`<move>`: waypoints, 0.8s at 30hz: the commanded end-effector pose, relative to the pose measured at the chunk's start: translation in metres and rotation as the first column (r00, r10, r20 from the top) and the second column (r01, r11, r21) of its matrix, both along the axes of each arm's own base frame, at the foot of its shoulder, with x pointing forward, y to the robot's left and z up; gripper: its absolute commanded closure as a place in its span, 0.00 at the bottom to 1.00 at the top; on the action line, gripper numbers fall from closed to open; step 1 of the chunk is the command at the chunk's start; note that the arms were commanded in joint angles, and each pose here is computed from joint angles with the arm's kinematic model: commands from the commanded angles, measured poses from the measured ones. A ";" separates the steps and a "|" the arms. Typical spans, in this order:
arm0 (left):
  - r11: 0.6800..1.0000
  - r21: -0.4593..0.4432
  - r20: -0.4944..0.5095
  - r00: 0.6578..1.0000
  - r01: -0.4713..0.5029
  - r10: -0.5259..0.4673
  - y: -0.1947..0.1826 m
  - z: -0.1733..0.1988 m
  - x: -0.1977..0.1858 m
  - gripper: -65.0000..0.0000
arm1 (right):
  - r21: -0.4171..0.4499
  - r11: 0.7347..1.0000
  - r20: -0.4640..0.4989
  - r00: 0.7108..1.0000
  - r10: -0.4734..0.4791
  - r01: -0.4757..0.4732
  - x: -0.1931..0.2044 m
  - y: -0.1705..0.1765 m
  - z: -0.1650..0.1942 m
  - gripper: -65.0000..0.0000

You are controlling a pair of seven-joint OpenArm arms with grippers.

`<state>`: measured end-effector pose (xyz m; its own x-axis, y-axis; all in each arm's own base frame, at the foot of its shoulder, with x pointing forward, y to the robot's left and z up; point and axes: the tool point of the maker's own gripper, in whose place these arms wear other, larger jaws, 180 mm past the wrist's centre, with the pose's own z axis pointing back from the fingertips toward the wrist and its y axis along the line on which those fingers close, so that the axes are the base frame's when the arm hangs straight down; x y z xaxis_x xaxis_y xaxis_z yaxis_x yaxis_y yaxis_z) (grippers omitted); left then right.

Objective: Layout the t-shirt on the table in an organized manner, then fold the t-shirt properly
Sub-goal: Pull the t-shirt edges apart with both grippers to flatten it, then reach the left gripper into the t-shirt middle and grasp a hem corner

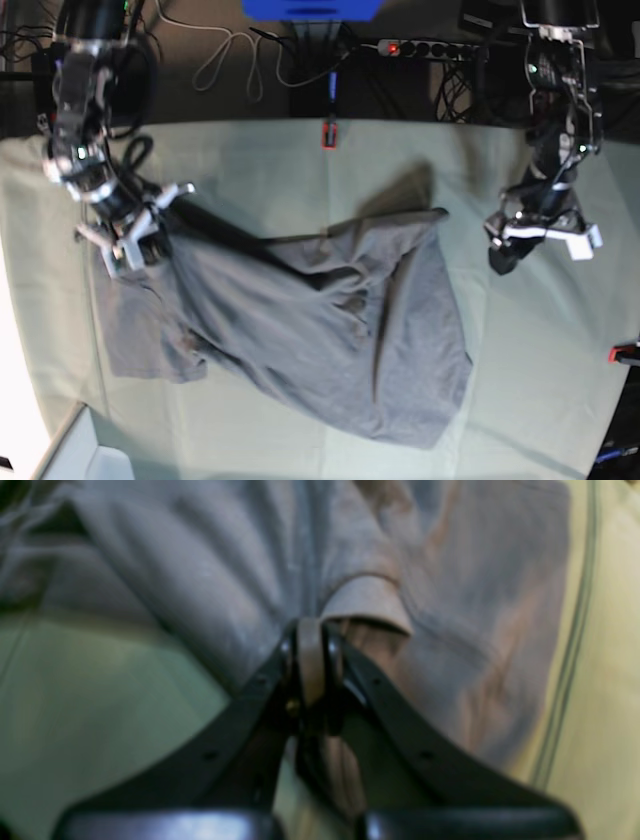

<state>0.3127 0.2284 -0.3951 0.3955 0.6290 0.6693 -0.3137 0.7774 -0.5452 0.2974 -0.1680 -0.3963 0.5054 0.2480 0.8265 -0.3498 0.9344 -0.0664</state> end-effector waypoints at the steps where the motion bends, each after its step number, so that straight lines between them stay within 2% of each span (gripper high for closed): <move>1: 1.000 0.010 0.052 0.999 -0.003 0.003 0.005 0.014 0.011 0.34 | 0.013 1.000 0.086 0.996 0.012 -0.013 0.002 0.003 0.026 1.00; 7: 1.000 -0.002 0.064 0.998 -0.019 0.019 0.009 0.015 0.032 0.34 | 0.013 0.998 0.104 0.993 -0.061 0.060 -0.068 -0.003 0.051 1.00; 14: 0.999 -0.028 0.065 0.998 -0.021 0.022 0.007 0.015 0.072 0.34 | 0.069 0.964 0.052 0.964 -0.262 0.258 -0.135 -0.027 0.036 1.00; 18: 0.999 -0.035 0.042 0.998 0.037 -0.035 -0.016 0.008 0.095 0.33 | 0.074 0.955 -0.059 0.957 -0.284 0.288 -0.164 -0.027 0.007 1.00; 21: 0.995 -0.064 0.012 0.997 0.078 -0.077 -0.045 -0.004 0.106 0.33 | 0.077 0.951 -0.084 0.952 -0.293 0.299 -0.169 -0.028 -0.001 1.00; 24: 0.993 -0.098 -0.051 0.996 0.065 -0.070 -0.054 -0.028 0.102 0.33 | 0.075 0.951 -0.083 0.953 -0.292 0.299 -0.169 -0.028 0.000 1.00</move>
<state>0.4045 0.1638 -0.4365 0.5071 0.6633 0.5503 -0.3074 0.7357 -0.6036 0.1270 -0.1963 -0.4046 0.6259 0.0069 0.7799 -0.0473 0.9985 0.0291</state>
